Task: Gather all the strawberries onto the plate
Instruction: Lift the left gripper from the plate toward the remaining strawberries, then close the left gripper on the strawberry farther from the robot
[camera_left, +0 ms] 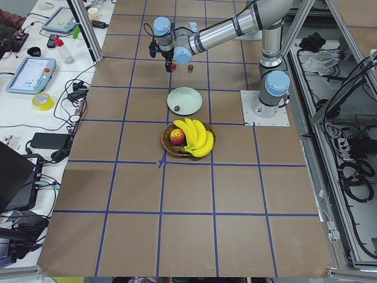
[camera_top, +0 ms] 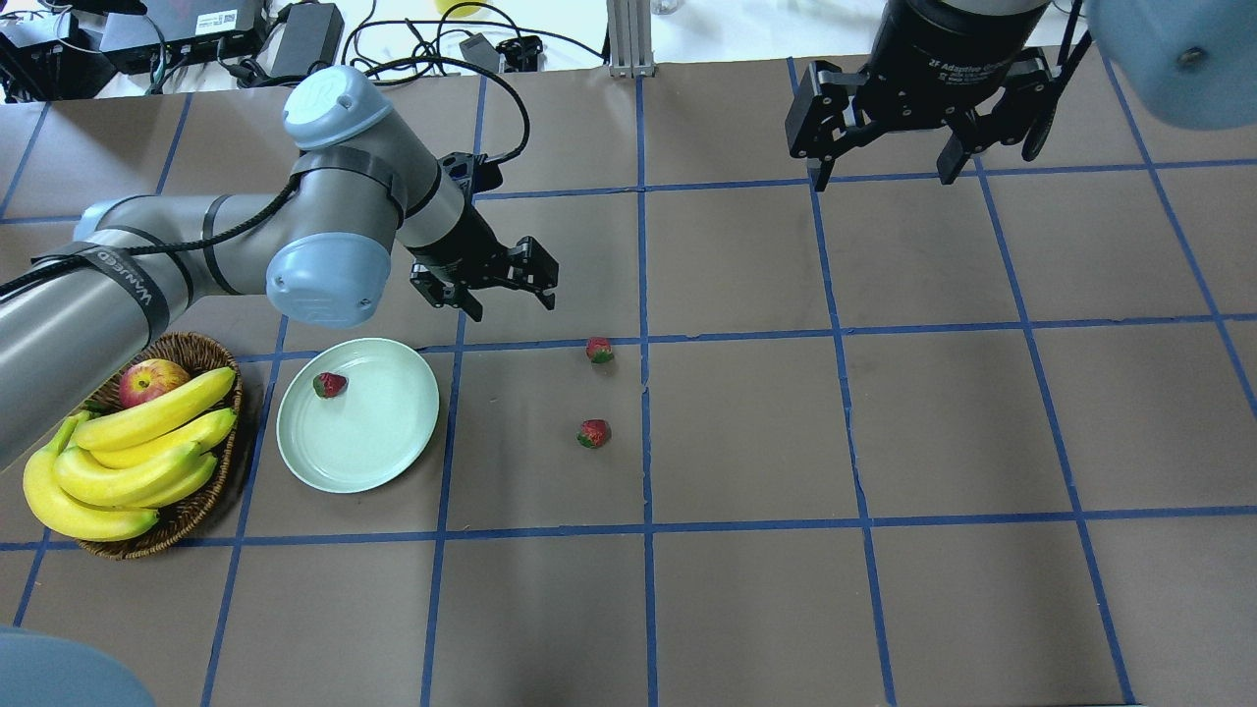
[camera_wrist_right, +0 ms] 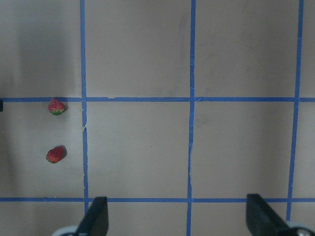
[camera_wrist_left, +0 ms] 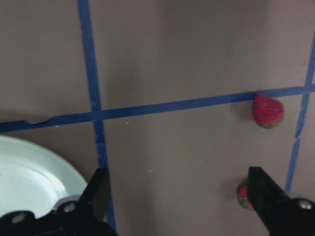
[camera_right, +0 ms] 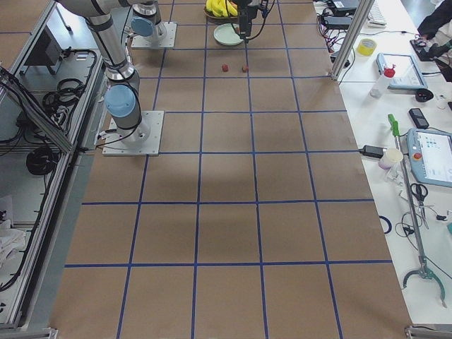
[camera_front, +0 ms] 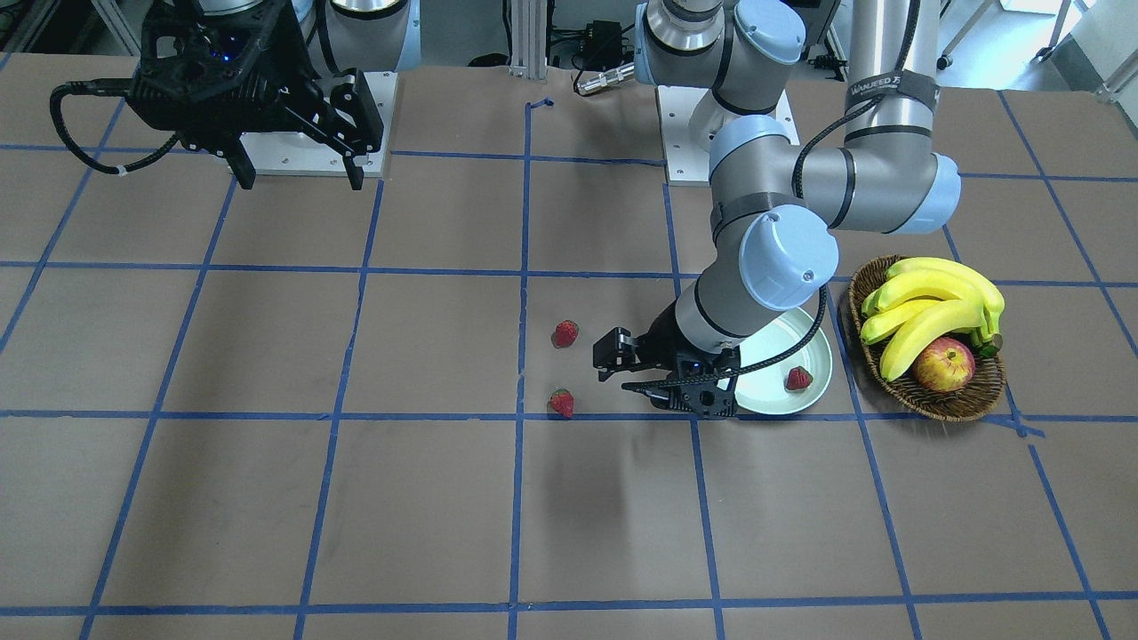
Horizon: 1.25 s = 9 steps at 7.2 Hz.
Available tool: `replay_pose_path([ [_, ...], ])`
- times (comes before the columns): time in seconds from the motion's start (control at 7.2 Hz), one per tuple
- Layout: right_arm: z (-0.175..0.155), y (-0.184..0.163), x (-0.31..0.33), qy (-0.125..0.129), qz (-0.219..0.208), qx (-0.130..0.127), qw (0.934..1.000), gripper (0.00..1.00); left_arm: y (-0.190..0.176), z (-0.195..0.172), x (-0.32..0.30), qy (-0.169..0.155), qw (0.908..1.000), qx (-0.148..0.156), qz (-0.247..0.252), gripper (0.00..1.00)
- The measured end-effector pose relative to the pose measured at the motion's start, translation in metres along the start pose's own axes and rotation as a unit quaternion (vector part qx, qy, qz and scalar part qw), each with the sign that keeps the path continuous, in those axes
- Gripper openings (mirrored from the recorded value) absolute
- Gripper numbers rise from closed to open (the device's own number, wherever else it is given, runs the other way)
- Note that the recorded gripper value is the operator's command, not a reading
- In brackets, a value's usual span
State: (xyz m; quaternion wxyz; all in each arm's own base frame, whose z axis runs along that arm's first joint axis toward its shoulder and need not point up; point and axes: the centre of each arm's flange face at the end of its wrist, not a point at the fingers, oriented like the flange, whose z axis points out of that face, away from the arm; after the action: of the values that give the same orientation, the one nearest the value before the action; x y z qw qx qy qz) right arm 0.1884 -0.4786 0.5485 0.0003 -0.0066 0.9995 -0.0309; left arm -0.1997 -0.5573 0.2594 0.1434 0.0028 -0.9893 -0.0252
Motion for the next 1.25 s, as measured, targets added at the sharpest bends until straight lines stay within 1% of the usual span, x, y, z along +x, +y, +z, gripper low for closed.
replay_pose_path([
  [0.14,0.000,0.000,0.000,0.000,0.000,0.000,1.0000,1.00,-0.002,0.013,0.011,0.010,0.9997,0.003,-0.023,1.00],
  [0.42,0.000,0.000,0.000,0.000,-0.001,0.000,1.0000,1.00,-0.001,0.045,0.025,0.012,0.9953,-0.010,-0.096,1.00],
  [0.69,0.000,0.000,0.000,0.000,0.000,0.000,1.0000,1.00,0.000,0.074,0.033,0.004,0.9833,-0.025,-0.180,0.96],
  [0.83,0.000,0.000,0.000,0.000,0.000,0.000,1.0000,1.00,0.001,0.083,0.035,-0.004,0.9788,-0.029,-0.203,0.93],
  [0.97,0.000,0.000,0.000,0.000,0.000,0.000,1.0000,1.00,0.002,0.088,0.036,-0.013,0.9770,-0.030,-0.211,0.90],
  [1.11,0.000,0.000,0.000,0.000,0.000,0.000,1.0000,1.00,0.002,0.093,0.037,-0.017,0.9761,-0.032,-0.214,0.90],
  [1.25,0.000,0.000,0.000,0.000,0.000,0.000,1.0000,1.00,0.003,0.097,0.036,-0.020,0.9754,-0.034,-0.217,0.87],
])
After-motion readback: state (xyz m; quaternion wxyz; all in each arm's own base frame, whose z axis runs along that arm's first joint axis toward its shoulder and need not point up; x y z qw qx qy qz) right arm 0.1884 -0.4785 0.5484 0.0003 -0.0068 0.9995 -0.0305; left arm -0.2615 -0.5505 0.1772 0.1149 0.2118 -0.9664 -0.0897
